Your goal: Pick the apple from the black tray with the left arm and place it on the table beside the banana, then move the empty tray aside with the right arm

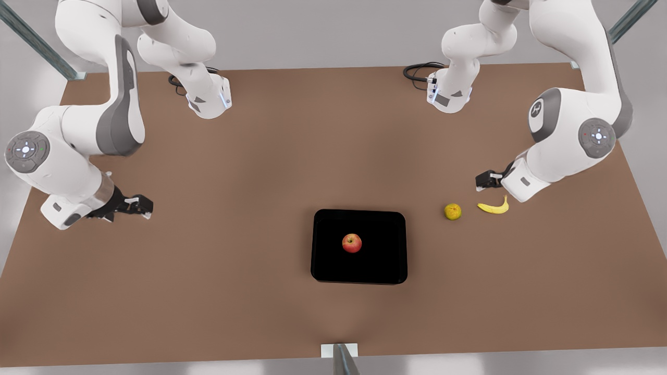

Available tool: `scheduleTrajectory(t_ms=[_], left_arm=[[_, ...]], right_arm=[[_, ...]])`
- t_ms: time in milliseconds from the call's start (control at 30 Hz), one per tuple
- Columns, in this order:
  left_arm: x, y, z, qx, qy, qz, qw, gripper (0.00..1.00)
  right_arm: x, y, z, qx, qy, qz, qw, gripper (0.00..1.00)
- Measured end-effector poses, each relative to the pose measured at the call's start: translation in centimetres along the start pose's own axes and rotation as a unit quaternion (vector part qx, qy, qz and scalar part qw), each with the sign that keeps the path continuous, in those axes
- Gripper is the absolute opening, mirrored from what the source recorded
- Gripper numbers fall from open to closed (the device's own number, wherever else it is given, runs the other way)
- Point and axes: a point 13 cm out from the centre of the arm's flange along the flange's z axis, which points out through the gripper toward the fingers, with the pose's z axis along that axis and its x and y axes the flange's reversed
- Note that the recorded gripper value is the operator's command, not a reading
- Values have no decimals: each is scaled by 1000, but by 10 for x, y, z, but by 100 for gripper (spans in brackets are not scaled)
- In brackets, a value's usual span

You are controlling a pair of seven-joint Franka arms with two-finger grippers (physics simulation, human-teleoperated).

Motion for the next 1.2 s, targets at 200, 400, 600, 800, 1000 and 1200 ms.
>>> scheduleTrajectory(t_ms=[200, 400, 600, 800, 1000, 1200], left_arm=[[-26, -231, 49, -13, -14, 148, 989, 100], [-55, -380, 203, -39, -28, 132, 990, 100], [-49, -350, 309, -80, -17, 47, 996, 100], [-81, -349, 300, -59, -70, -24, 995, 100], [-94, -336, 339, -72, -90, -60, 992, 100], [-107, -332, 352, -66, -111, -88, 988, 100]], right_arm=[[0, 26, -6, 3, -2, -19, 1000, 100], [0, 34, -8, 10, -3, -26, 1000, 100], [0, 32, -8, 11, -2, -24, 1000, 100], [-1, 32, -8, 12, -3, -23, 1000, 100], [-1, 32, -8, 12, -2, -22, 1000, 100], [-1, 32, -8, 12, -2, -22, 1000, 100]])
